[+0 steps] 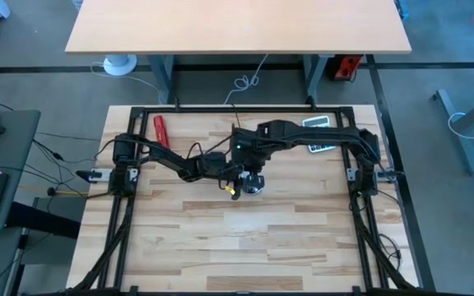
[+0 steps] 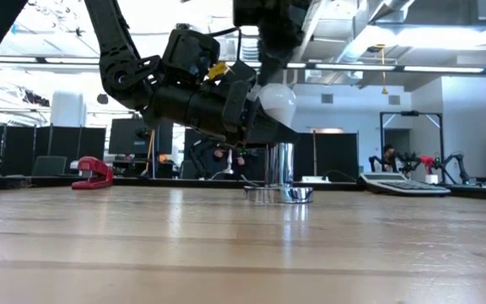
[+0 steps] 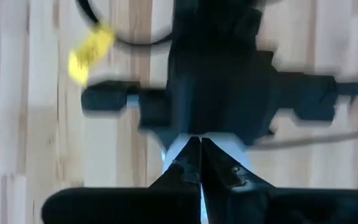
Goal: Screw lightbulb
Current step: Insert the lightbulb into the silver lamp socket
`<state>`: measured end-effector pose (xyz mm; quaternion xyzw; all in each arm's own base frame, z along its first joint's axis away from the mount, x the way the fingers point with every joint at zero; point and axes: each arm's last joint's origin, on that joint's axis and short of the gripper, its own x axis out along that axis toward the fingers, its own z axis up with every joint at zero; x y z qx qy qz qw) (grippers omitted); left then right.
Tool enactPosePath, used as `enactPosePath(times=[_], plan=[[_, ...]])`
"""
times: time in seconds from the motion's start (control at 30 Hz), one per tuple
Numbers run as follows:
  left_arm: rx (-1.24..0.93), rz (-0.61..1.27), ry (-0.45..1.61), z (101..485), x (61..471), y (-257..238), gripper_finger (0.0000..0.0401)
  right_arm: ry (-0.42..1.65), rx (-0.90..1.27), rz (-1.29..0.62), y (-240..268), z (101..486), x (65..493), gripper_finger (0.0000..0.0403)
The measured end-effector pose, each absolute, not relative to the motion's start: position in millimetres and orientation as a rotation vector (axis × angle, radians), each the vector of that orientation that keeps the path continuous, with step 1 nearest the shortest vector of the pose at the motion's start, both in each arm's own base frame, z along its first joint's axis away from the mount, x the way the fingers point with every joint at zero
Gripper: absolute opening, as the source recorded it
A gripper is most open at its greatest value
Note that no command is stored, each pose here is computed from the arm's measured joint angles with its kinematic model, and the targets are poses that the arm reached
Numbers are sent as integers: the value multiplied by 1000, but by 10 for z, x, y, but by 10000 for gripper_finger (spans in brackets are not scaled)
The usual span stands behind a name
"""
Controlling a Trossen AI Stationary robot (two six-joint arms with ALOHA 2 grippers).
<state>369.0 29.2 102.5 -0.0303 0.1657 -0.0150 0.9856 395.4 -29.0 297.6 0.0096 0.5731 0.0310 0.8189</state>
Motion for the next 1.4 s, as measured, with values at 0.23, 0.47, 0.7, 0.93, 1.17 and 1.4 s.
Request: enactPosePath(times=[0.23, 0.47, 0.7, 0.93, 1.17, 1.4], plan=[[-58, -26, 334, 1024, 3690, 292, 156, 1295, 31, 70, -290, 2919, 3880, 4], [-57, -27, 333, 1025, 3691, 288, 185, 1297, 20, 80, -288, 2913, 3878, 3], [-56, -16, 327, 1029, 3692, 293, 168, 1234, -27, 91, -295, 2986, 3945, 4], [-62, -15, 322, 1030, 3692, 293, 156, 1212, -48, 82, -336, 3291, 3897, 23], [-62, -14, 321, 1031, 3693, 294, 157, 1294, -176, 178, -302, 3321, 3801, 91], [-62, -14, 321, 1031, 3693, 294, 157, 1224, -252, 188, -146, 3348, 3873, 246]])
